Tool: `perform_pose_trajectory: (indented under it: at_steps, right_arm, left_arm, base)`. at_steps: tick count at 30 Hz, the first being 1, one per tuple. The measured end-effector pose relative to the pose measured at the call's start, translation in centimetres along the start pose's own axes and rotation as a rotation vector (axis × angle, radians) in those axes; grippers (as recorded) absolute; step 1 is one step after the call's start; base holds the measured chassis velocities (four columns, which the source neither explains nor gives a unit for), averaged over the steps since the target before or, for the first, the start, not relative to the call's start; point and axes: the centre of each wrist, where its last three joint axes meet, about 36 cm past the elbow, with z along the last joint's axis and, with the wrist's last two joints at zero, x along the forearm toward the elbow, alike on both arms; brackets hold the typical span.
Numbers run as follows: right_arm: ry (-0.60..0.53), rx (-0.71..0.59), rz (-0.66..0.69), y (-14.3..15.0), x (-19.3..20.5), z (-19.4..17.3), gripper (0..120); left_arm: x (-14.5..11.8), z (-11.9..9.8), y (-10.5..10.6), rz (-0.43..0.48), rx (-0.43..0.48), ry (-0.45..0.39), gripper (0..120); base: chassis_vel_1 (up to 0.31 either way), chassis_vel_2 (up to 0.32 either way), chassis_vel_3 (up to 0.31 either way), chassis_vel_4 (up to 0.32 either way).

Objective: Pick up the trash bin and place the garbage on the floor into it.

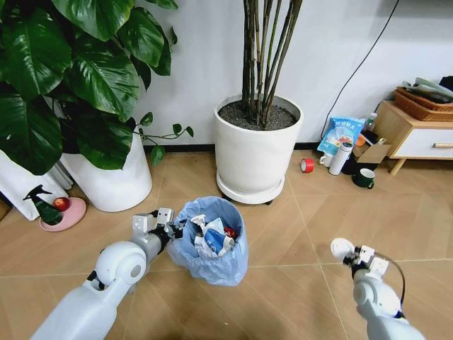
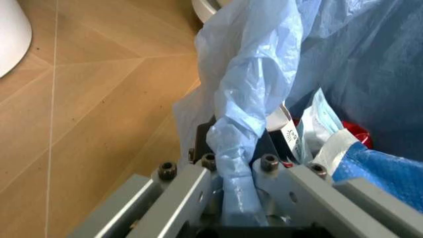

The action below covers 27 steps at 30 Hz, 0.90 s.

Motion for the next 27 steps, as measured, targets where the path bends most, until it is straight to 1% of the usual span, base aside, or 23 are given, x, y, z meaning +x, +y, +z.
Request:
perform_pose_trajectory:
  at_steps: [1,4,5,8,9,10,12,13,16,17,19,21,22,25,27]
  right_arm:
    - [0.000,0.000,0.000,0.0,0.0,0.0,0]
    - [-0.123,0.082,-0.155,1.4,1.4,-5.0,0]
    - [-0.123,0.082,-0.155,1.4,1.4,-5.0,0]
    - [-0.227,0.122,-0.350,4.0,3.4,-9.6,0]
    - [-0.247,0.121,-0.407,5.0,4.0,-10.6,0]
    - [-0.247,0.121,-0.407,5.0,4.0,-10.6,0]
    - [-0.281,0.120,-0.532,7.7,5.3,-12.3,0]
    - [-0.281,0.120,-0.532,7.7,5.3,-12.3,0]
    - [-0.309,0.123,-0.734,12.0,7.5,-14.3,0]
    - [-0.309,0.123,-0.734,12.0,7.5,-14.3,0]
    - [-0.299,0.117,-0.874,15.0,9.1,-14.8,0]
    - [-0.288,0.119,-0.964,17.0,10.1,-15.0,0]
    - [-0.288,0.119,-0.964,17.0,10.1,-15.0,0]
    - [-0.242,0.143,-1.056,19.6,10.9,-13.9,0]
    - [-0.226,0.155,-1.069,20.2,10.9,-13.4,0]
  left_arm:
    - [0.0,0.0,0.0,0.000,0.000,0.000,0]
    - [0.0,0.0,0.0,-0.001,-0.002,0.000,0]
    - [0.0,0.0,0.0,-0.001,-0.002,0.000,0]
    - [-0.2,-0.2,0.1,-0.003,-0.004,-0.001,0]
    - [-0.3,-0.2,0.1,-0.004,-0.004,-0.002,0]
    - [-0.3,-0.2,0.1,-0.004,-0.004,-0.002,0]
    - [-0.5,-0.2,0.1,-0.003,-0.002,0.001,0]
    - [-0.5,-0.2,0.1,-0.003,-0.002,0.001,0]
    - [-0.8,-0.2,0.0,0.000,0.000,0.002,0]
    - [-0.8,-0.2,0.0,0.000,0.000,0.002,0]
    - [-0.9,-0.2,0.1,-0.003,0.000,0.002,0]
    - [-0.9,-0.3,0.3,-0.007,0.000,0.002,0]
    - [-0.9,-0.3,0.3,-0.007,0.000,0.002,0]
    - [-1.1,-0.3,0.4,-0.010,0.003,0.002,0]
    - [-1.1,-0.4,0.4,-0.010,0.005,0.002,0]
  base:
    - [0.000,0.000,0.000,0.000]
    - [0.000,0.000,0.000,0.000]
    - [0.000,0.000,0.000,0.000]
    - [0.000,0.000,0.000,0.000]
    - [0.000,0.000,0.000,0.000]
    - [0.000,0.000,0.000,0.000]
    - [0.000,0.000,0.000,0.000]
    - [0.000,0.000,0.000,0.000]
    - [0.000,0.000,0.000,0.000]
    - [0.000,0.000,0.000,0.000]
    - [0.000,0.000,0.000,0.000]
    - [0.000,0.000,0.000,0.000]
    - [0.000,0.000,0.000,0.000]
    - [0.000,0.000,0.000,0.000]
    - [0.000,0.000,0.000,0.000]
